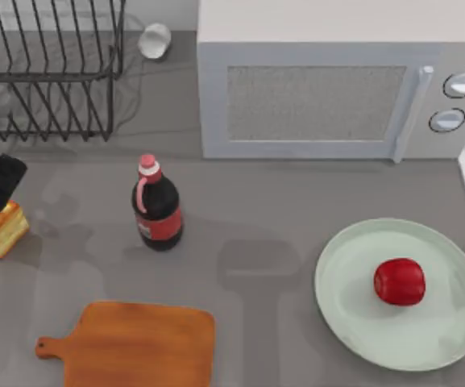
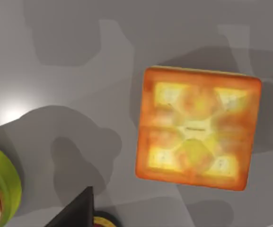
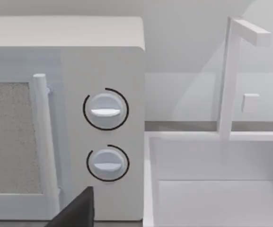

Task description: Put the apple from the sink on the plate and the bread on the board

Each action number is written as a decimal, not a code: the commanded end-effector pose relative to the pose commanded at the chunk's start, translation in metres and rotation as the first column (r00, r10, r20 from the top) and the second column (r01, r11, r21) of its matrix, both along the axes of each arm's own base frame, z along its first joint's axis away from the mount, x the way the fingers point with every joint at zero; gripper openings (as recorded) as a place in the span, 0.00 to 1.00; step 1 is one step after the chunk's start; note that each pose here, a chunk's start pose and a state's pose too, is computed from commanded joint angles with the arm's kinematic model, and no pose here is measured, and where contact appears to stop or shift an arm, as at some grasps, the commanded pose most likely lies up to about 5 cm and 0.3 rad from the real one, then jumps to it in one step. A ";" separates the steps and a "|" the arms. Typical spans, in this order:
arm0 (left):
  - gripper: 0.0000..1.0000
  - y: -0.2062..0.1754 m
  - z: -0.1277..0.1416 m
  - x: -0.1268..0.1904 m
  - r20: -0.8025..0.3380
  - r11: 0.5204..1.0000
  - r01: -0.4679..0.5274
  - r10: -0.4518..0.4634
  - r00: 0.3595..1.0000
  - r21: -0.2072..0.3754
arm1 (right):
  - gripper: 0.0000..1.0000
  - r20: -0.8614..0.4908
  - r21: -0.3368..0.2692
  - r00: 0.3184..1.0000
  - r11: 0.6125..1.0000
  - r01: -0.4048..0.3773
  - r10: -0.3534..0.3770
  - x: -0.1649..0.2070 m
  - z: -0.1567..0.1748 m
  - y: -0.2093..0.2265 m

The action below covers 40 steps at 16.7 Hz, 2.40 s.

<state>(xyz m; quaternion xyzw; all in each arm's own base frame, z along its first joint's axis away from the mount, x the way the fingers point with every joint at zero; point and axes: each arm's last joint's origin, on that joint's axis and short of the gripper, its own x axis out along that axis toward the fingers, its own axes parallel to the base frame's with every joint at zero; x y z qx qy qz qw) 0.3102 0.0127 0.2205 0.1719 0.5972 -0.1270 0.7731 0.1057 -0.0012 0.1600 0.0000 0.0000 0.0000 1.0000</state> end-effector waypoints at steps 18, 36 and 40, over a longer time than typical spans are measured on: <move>1.00 0.005 -0.084 0.053 -0.247 0.997 0.080 -0.079 0.966 -0.007 | 1.00 0.000 0.000 1.000 1.000 0.000 0.000 0.000 0.000 0.000; 0.17 0.005 -0.112 0.051 -0.254 0.997 0.080 -0.079 0.964 -0.008 | 1.00 0.000 0.000 1.000 1.000 0.000 0.000 0.000 0.000 0.000; 0.00 0.005 -0.112 0.051 -0.254 0.997 0.080 -0.079 0.964 -0.008 | 1.00 0.000 0.000 1.000 1.000 0.000 0.000 0.000 0.000 0.000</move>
